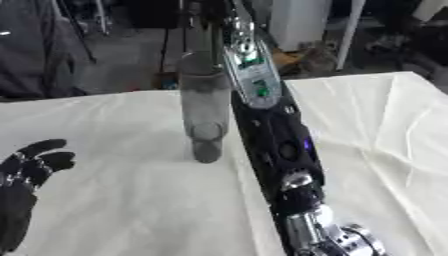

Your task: Arrange flowers into the vase.

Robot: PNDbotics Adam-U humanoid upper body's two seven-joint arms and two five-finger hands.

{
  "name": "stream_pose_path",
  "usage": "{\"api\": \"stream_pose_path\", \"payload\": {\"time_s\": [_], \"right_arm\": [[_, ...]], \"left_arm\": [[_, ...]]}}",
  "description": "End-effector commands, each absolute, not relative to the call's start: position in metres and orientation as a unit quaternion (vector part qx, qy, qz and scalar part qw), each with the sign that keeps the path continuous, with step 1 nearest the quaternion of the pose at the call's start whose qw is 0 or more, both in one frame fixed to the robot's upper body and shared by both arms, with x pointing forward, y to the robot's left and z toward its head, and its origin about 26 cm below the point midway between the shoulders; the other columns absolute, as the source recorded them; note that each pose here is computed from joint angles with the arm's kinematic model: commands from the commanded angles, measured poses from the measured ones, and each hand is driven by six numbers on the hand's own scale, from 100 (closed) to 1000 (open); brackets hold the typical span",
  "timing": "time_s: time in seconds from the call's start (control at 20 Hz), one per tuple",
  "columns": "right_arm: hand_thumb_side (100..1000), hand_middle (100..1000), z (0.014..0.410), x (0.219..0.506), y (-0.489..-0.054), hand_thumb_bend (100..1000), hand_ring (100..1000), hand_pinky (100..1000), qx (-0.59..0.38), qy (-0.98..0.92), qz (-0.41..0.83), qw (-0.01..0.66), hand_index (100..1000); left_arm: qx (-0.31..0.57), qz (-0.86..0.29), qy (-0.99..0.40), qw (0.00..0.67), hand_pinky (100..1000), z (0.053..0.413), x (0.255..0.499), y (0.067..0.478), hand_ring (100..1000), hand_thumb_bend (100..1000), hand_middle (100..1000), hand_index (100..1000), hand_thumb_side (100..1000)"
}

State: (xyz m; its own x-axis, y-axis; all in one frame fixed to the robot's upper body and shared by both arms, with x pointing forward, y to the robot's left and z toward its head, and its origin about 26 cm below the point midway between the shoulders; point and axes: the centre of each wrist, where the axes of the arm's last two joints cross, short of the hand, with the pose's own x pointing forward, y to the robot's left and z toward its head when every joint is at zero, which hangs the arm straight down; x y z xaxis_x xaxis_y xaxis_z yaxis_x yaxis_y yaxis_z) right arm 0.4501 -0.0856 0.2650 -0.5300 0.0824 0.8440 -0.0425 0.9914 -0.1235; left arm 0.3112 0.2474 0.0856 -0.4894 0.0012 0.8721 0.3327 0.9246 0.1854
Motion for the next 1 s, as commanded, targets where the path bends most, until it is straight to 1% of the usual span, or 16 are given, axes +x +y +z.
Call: {"api": "stream_pose_path", "payload": {"time_s": [0.05, 0.15, 0.35, 0.4, 0.6, 1.0], "right_arm": [[832, 100, 0.2744, 0.4507, -0.0918, 100, 190, 100, -0.020, -0.878, 0.065, 0.473, 177], [831, 100, 0.2738, 0.4509, -0.0923, 100, 233, 100, -0.020, -0.878, 0.065, 0.475, 186], [831, 100, 0.2735, 0.4509, -0.0926, 100, 233, 100, -0.019, -0.877, 0.064, 0.475, 186], [824, 111, 0.2733, 0.4510, -0.0928, 100, 344, 136, -0.019, -0.877, 0.065, 0.476, 236], [820, 148, 0.2721, 0.4517, -0.0939, 100, 364, 157, -0.019, -0.875, 0.068, 0.478, 261], [815, 185, 0.2648, 0.4527, -0.0950, 100, 397, 198, -0.018, -0.871, 0.075, 0.485, 291]], "left_arm": [[-0.093, -0.168, -0.852, 0.486, 763, 0.0919, 0.3129, 0.2498, 737, 840, 759, 794, 979], [-0.093, -0.167, -0.853, 0.486, 763, 0.0920, 0.3129, 0.2498, 737, 840, 758, 794, 979], [-0.093, -0.167, -0.853, 0.486, 763, 0.0920, 0.3129, 0.2498, 737, 840, 758, 794, 979], [-0.093, -0.167, -0.853, 0.486, 763, 0.0920, 0.3129, 0.2498, 737, 841, 758, 794, 979], [-0.093, -0.167, -0.853, 0.486, 763, 0.0918, 0.3129, 0.2499, 736, 841, 758, 794, 979], [-0.092, -0.167, -0.853, 0.486, 763, 0.0917, 0.3130, 0.2501, 735, 841, 757, 794, 979]]}}
